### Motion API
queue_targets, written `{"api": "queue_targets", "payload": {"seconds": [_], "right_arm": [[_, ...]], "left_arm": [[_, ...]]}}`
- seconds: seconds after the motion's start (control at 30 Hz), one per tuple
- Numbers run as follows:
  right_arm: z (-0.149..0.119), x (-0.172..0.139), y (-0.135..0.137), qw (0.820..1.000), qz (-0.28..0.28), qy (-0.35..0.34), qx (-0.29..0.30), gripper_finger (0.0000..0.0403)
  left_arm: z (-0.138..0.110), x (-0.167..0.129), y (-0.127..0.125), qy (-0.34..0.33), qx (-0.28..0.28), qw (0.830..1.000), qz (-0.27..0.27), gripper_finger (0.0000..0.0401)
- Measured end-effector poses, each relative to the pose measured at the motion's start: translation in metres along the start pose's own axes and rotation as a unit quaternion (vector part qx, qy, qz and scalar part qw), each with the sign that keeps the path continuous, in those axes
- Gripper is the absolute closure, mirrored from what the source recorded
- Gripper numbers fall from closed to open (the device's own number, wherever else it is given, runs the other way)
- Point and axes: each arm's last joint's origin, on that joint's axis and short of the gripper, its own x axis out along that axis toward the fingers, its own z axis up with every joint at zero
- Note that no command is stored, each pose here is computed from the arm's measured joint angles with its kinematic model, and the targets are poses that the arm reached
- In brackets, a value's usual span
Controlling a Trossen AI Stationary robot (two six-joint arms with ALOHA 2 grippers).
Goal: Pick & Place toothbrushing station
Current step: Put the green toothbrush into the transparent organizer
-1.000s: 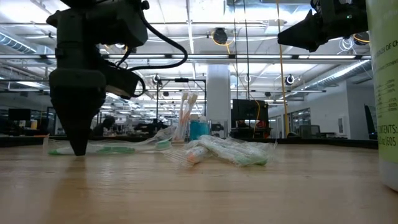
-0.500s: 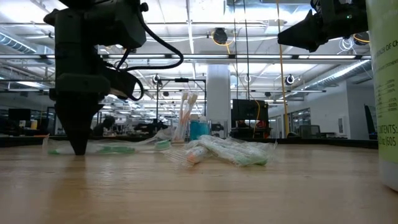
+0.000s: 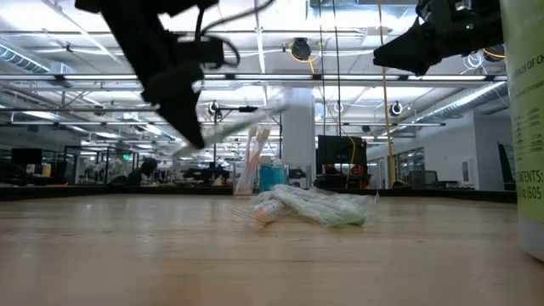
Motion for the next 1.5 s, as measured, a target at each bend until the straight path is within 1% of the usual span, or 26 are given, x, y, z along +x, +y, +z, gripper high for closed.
{"api": "queue_targets", "payload": {"seconds": [0.07,0.17,0.23,0.33,0.4,0.53,0.6,0.67,0.73,0.87,1.03,1.1,1.27,1.4,1.5], "right_arm": [[0.0,0.005,0.001,1.0,0.013,-0.007,-0.003,0.0243],[0.001,0.014,0.002,0.999,0.041,-0.021,-0.004,0.0243],[0.001,0.02,0.004,0.997,0.067,-0.031,-0.005,0.0242],[0.002,0.03,0.006,0.994,0.098,-0.054,-0.009,0.0232],[0.004,0.036,0.006,0.99,0.114,-0.076,-0.013,0.0218],[0.009,0.046,0.011,0.978,0.16,-0.13,-0.015,0.0181],[0.01,0.051,0.014,0.974,0.167,-0.15,-0.015,0.0167],[0.008,0.056,0.015,0.973,0.168,-0.158,-0.015,0.0161],[0.004,0.062,0.015,0.974,0.164,-0.157,-0.014,0.016],[-0.002,0.071,0.013,0.98,0.128,-0.153,-0.009,0.0163],[-0.003,0.077,0.013,0.975,0.131,-0.18,-0.008,0.0164],[-0.003,0.08,0.013,0.974,0.137,-0.179,-0.002,0.0164],[-0.001,0.086,0.015,0.972,0.158,-0.176,-0.001,0.0165],[0.005,0.091,0.018,0.968,0.172,-0.18,0.001,0.0165],[0.008,0.095,0.022,0.966,0.185,-0.181,-0.002,0.0165]], "left_arm": [[0.013,-0.008,0.009,-0.066,0.019,0.998,0.003,0.0394],[0.038,-0.019,0.022,-0.178,0.032,0.983,-0.025,0.0394],[0.05,-0.021,0.03,-0.235,0.054,0.968,-0.064,0.0394],[0.065,-0.021,0.041,-0.301,0.078,0.943,-0.123,0.0396],[0.073,-0.018,0.049,-0.331,0.08,0.931,-0.131,0.0395],[0.078,-0.002,0.063,-0.329,0.083,0.934,-0.108,0.0396],[0.079,0.007,0.069,-0.326,0.077,0.936,-0.107,0.0396],[0.082,0.014,0.071,-0.332,0.074,0.934,-0.113,0.0394],[0.082,0.021,0.071,-0.333,0.077,0.932,-0.125,0.0395],[0.084,0.023,0.07,-0.344,0.082,0.925,-0.141,0.0395],[0.085,0.022,0.07,-0.35,0.081,0.923,-0.14,0.0392],[0.086,0.021,0.069,-0.355,0.082,0.92,-0.146,0.0396],[0.085,0.021,0.069,-0.353,0.082,0.92,-0.148,0.0388],[0.085,0.022,0.069,-0.352,0.082,0.921,-0.148,0.0396],[0.085,0.022,0.071,-0.351,0.08,0.921,-0.147,0.0392]]}}
